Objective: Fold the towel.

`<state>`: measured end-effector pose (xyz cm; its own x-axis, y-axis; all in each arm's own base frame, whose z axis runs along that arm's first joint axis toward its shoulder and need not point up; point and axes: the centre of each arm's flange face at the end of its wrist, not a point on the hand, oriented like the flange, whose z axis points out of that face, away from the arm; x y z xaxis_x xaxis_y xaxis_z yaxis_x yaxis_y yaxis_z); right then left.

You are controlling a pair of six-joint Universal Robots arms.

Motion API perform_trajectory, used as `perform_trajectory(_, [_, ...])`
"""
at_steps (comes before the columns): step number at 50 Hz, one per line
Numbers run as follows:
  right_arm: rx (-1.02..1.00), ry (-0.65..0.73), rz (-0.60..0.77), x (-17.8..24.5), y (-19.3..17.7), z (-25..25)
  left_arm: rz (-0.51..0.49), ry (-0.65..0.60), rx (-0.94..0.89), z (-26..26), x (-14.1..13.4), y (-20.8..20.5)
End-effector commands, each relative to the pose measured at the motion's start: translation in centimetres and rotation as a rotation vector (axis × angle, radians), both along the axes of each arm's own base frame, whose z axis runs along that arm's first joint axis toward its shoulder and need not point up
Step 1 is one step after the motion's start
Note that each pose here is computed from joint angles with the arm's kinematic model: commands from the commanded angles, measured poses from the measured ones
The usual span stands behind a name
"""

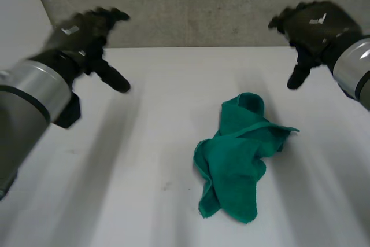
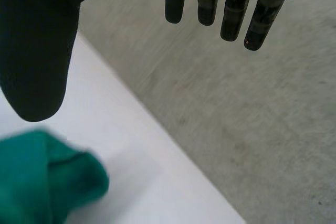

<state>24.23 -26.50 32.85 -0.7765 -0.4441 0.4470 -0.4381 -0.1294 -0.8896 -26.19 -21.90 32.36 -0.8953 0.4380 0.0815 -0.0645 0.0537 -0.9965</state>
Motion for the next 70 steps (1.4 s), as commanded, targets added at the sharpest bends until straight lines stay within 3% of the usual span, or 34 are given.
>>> perform_trajectory(1, [0.13, 0.218, 0.024, -0.2, -0.4, -4.8, -0.142, -0.029, 0.168, -5.2, -4.4, 2.7])
perform_trajectory(11, [0.266, 0.224, 0.039, 0.3, -2.2, -10.8, -0.159, -0.078, 0.368, -13.2, -8.5, 3.2])
perform_trajectory(17, [0.312, 0.132, -0.016, -0.6, -5.0, -14.4, -0.179, -0.124, 0.398, -17.2, -11.1, 2.2])
perform_trajectory(25, [0.375, 0.052, 0.017, -0.1, -6.4, -17.6, -0.182, -0.147, 0.416, -20.1, -12.3, 1.6])
perform_trajectory(33, [0.267, 0.02, 0.024, 0.7, -8.7, -15.8, -0.164, -0.047, 0.253, -17.8, -13.5, -0.4])
perform_trajectory(35, [0.122, -0.042, 0.019, 1.2, -10.2, -12.5, -0.148, -0.031, 0.181, -16.6, -13.8, -1.2])
perform_trajectory(36, [0.068, -0.068, 0.017, 1.4, -10.4, -11.1, -0.12, -0.009, 0.036, -13.0, -13.7, -2.3])
perform_trajectory(39, [-0.049, -0.132, 0.004, 1.3, -10.8, -7.8, -0.054, 0.031, -0.139, -8.3, -12.6, -4.1])
perform_trajectory(41, [-0.301, -0.293, -0.024, 0.7, -10.6, -0.9, 0.029, 0.082, -0.326, -3.3, -10.6, -5.9])
perform_trajectory(44, [-0.528, -0.443, -0.013, -0.1, -9.1, 4.9, 0.125, 0.136, -0.54, 2.5, -7.7, -6.5])
perform_trajectory(48, [-0.62, -0.497, 0.008, -0.5, -7.4, 7.7, 0.16, 0.148, -0.658, 5.3, -6.2, -5.4])
perform_trajectory(56, [-0.342, -0.402, 0.018, -0.2, -6.4, 3.2, 0.057, -0.004, -0.522, 0.1, -5.9, -4.0])
perform_trajectory(70, [0.049, -0.144, -0.013, -0.2, -5.0, -8.1, -0.012, -0.268, -0.14, -12.6, -4.0, -1.3])
